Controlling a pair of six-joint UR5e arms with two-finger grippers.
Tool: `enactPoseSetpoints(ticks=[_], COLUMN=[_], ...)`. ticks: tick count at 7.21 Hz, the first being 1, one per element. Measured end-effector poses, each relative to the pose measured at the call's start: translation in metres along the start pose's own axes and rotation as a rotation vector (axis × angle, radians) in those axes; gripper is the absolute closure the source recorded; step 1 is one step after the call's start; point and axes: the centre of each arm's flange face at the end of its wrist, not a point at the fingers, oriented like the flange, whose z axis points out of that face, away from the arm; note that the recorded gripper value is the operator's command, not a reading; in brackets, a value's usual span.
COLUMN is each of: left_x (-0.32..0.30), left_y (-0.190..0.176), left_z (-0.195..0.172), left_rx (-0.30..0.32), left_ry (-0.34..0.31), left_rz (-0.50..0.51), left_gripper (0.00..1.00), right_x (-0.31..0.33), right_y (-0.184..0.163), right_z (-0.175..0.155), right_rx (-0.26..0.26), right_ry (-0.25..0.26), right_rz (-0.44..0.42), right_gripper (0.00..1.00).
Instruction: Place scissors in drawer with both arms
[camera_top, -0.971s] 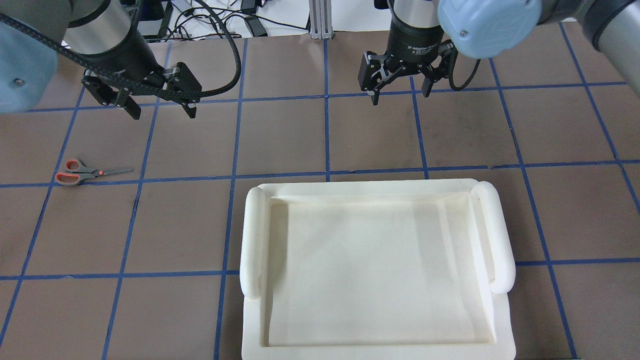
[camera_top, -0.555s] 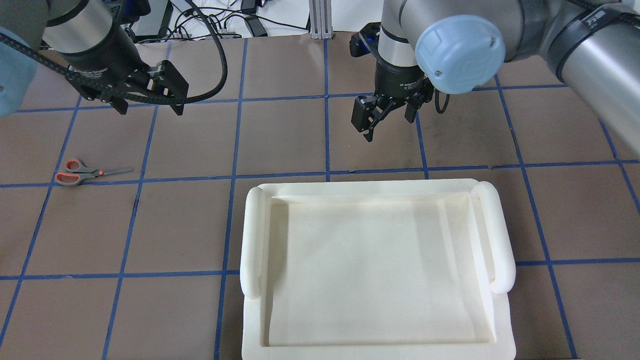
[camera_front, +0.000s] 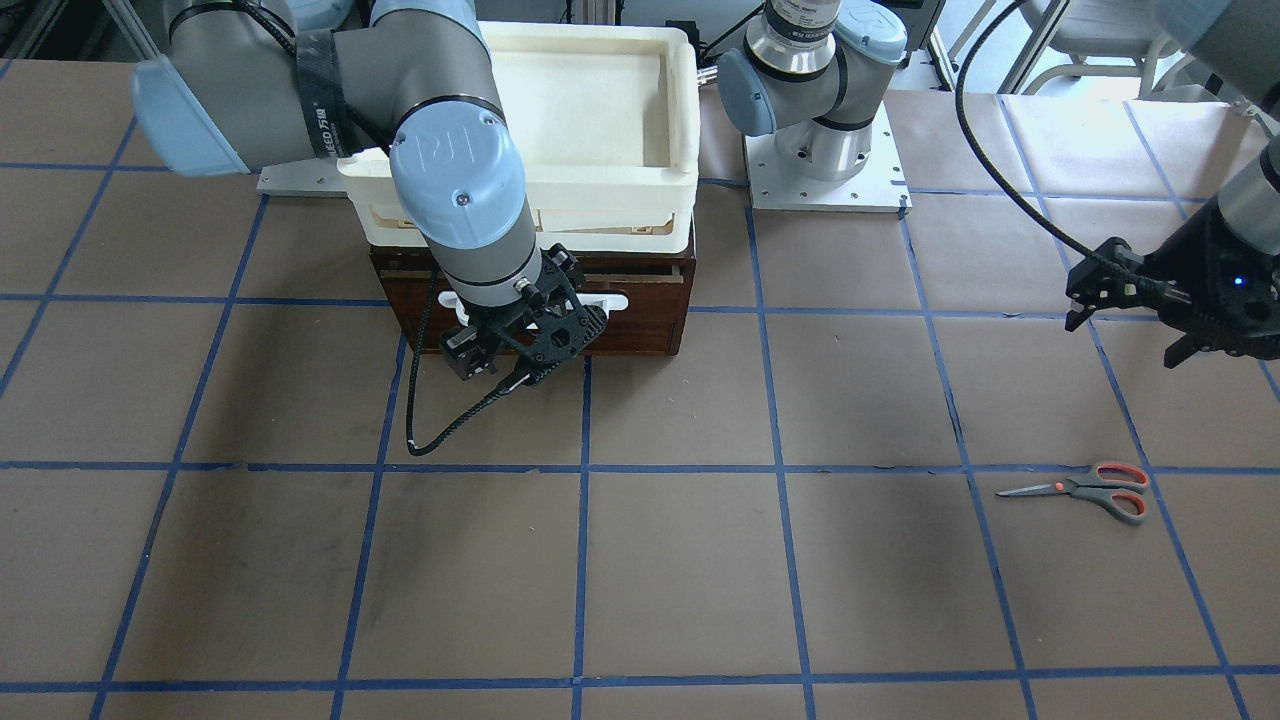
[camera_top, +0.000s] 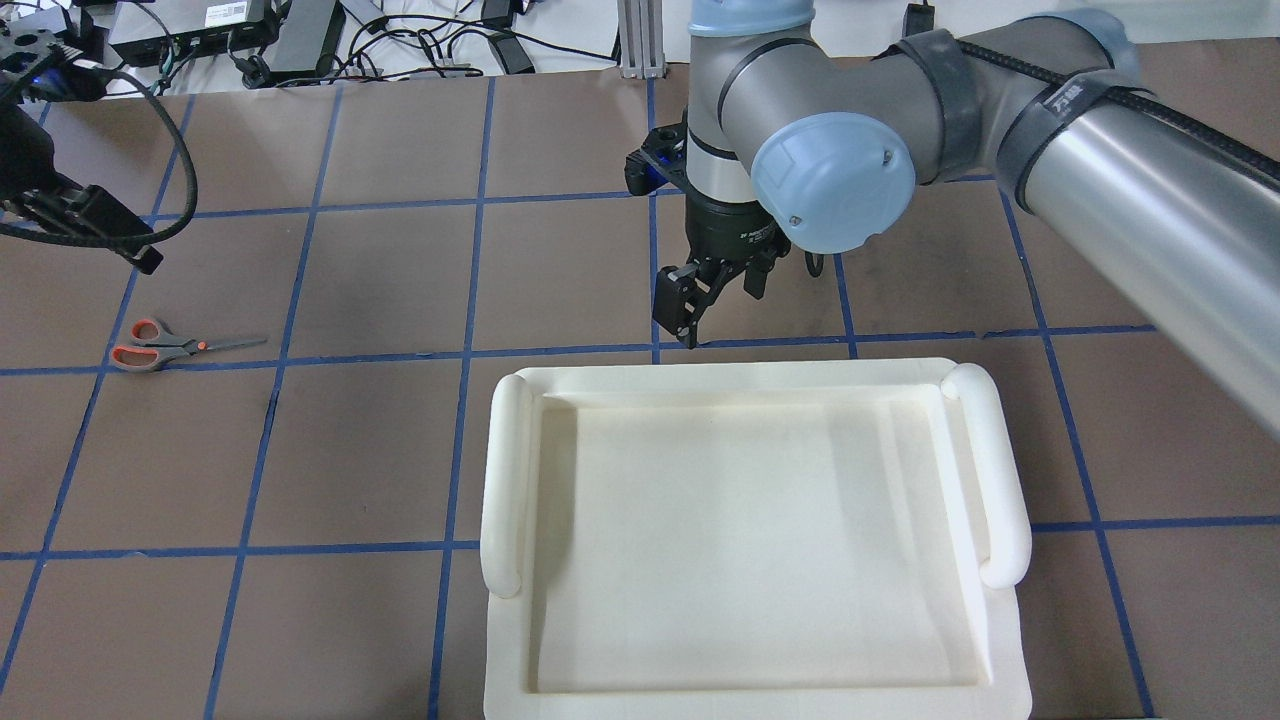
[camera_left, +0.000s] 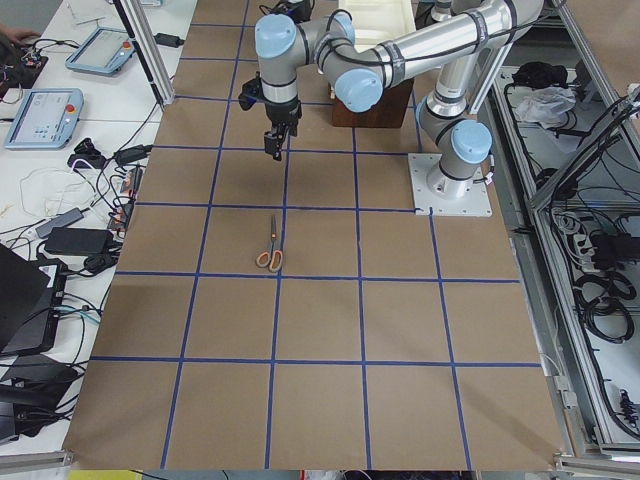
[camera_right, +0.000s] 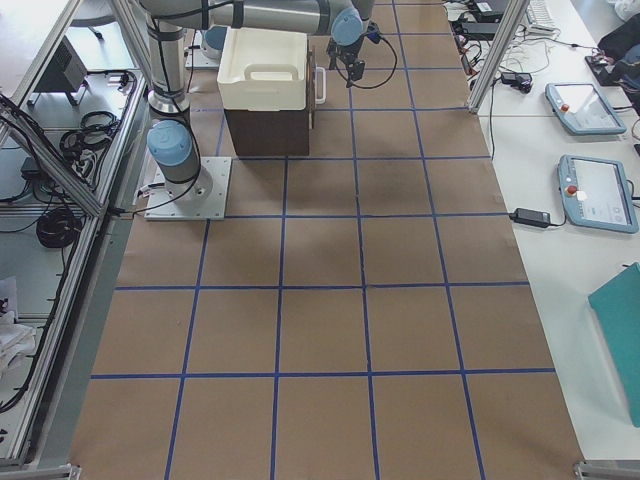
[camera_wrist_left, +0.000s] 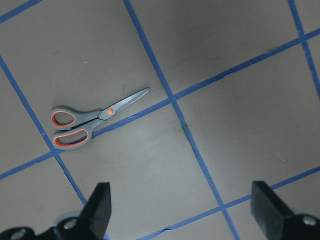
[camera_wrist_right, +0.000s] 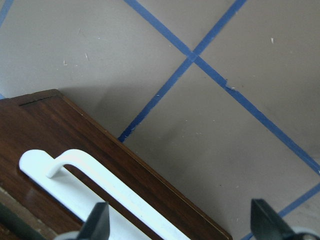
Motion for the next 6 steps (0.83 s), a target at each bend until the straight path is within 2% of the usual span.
enactPoseSetpoints(ticks=[1, 2, 3, 4, 6], left_x=[-0.029, -0.053, -0.072, -0.088, -0.110], left_y=[0.002, 0.003, 0.003, -0.002, -0.013], left_z=[0.034, 0.070, 0.102, 0.128, 0.167], left_rx=[-0.064, -0.119, -0.135, -0.104, -0.028], left_ry=[-0.017, -0.008, 0.016, 0.019, 0.003], left_rz=[0.120, 0.246, 0.340, 0.429, 0.696], left_gripper=[0.00, 0.00, 0.02, 0.11, 0.12], right_x=[-0.002, -0.002, 0.000, 0.003, 0.009], right_y=[-0.003, -0.005, -0.005, -0.005, -0.004], right_z=[0.002, 0.002, 0.001, 0.002, 0.015], right_rx=[0.007, 0.016, 0.023, 0.020, -0.019], right_ry=[-0.019, -0.020, -0.016, -0.016, -0.029], right_rz=[-0.059, -0.143, -0.266, -0.396, -0.633], right_gripper=[0.00, 0.00, 0.00, 0.00, 0.00])
